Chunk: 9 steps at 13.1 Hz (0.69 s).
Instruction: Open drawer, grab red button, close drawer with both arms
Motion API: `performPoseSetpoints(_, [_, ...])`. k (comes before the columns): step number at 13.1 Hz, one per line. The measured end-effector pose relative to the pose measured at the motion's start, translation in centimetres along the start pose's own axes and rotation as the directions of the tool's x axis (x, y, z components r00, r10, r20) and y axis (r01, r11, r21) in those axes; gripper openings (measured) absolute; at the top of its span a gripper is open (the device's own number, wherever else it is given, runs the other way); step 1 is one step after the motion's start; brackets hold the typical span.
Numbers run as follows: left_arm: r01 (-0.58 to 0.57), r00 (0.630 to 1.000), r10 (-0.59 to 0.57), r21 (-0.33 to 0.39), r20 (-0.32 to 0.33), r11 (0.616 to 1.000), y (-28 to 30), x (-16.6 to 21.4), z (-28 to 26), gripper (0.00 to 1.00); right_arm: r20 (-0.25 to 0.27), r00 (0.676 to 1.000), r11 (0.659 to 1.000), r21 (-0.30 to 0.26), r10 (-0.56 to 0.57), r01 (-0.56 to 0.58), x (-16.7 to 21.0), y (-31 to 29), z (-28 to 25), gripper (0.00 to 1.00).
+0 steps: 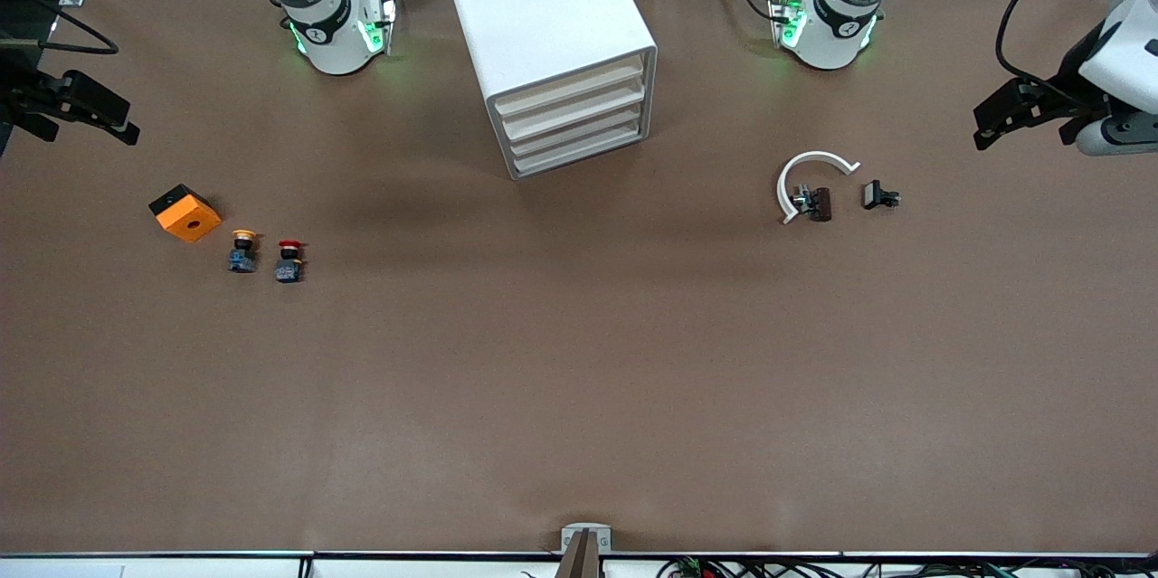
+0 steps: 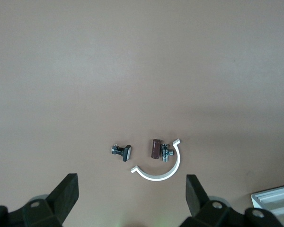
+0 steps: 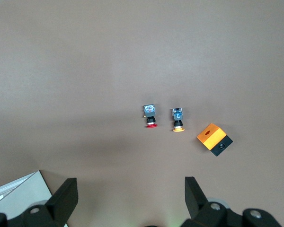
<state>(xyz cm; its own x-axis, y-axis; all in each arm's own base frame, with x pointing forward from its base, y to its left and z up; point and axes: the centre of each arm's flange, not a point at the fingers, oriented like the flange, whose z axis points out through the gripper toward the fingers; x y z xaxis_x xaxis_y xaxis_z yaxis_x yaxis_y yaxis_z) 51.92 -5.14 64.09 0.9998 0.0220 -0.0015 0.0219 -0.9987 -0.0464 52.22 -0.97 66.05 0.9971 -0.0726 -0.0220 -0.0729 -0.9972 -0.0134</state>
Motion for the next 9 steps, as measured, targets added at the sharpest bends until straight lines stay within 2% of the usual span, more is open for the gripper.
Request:
performPoseSetpoints(4, [-0.01,1.0,0.01,0.005,-0.009,1.0,0.65,-1.39,-0.62,1.0,0.001,1.0,1.0,0.0,0.006,-0.006,0.03,0.3,0.02,1.0])
performPoseSetpoints(9, [0.004,1.0,-0.004,0.003,-0.019,1.0,-0.12,-1.21,-0.99,1.0,0.001,1.0,1.0,0.0,0.008,-0.008,0.04,0.39,0.03,1.0])
